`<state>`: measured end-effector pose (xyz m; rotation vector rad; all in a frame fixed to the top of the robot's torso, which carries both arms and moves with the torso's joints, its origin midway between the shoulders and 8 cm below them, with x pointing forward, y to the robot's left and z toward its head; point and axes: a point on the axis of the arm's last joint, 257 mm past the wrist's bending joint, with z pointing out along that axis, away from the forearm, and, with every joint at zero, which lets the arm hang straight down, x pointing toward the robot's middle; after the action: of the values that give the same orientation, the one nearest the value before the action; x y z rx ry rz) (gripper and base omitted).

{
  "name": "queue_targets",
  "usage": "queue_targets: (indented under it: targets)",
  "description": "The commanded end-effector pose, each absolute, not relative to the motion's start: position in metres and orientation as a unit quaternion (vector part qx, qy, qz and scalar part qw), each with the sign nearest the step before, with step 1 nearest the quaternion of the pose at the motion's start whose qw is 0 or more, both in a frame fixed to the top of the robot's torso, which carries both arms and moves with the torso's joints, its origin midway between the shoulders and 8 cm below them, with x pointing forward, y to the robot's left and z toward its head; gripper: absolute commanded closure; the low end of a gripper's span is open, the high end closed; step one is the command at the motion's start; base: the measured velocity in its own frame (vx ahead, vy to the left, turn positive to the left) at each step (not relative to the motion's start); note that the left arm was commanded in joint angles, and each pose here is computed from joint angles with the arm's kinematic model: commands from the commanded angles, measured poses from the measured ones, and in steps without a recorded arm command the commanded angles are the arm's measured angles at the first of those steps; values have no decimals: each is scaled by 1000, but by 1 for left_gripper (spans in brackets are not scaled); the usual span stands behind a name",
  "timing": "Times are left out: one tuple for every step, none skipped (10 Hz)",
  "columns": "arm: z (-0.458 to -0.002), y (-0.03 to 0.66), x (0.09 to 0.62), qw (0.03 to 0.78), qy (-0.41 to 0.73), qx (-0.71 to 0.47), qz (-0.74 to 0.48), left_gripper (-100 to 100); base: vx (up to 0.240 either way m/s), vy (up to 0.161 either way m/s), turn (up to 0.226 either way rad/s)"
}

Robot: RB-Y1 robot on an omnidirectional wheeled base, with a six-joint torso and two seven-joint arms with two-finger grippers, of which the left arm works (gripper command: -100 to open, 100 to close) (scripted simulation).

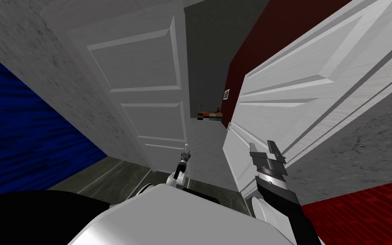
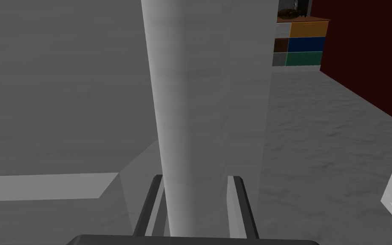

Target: Push the door open

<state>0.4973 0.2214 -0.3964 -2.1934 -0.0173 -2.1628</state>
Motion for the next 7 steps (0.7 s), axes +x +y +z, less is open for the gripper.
queue_targets:
  targets:
    - [-389,241,502,45,-11,-705,-708,100,181,-68,59]
    - [-388,249,502,51,-15,-704,-708,100,190,-38,20]
    - [-388,249,502,51,-15,-704,-708,100,119,-17,-4]
    - [-387,249,503,51,-15,-702,-710,100,46,-3,107]
    - [-387,249,503,51,-15,-703,-710,100,0,0,0]
    - [-388,249,502,51,-15,-704,-708,100,-9,-5,0]
    - [-388,266,501,64,-23,-703,-708,100,111,-37,2]
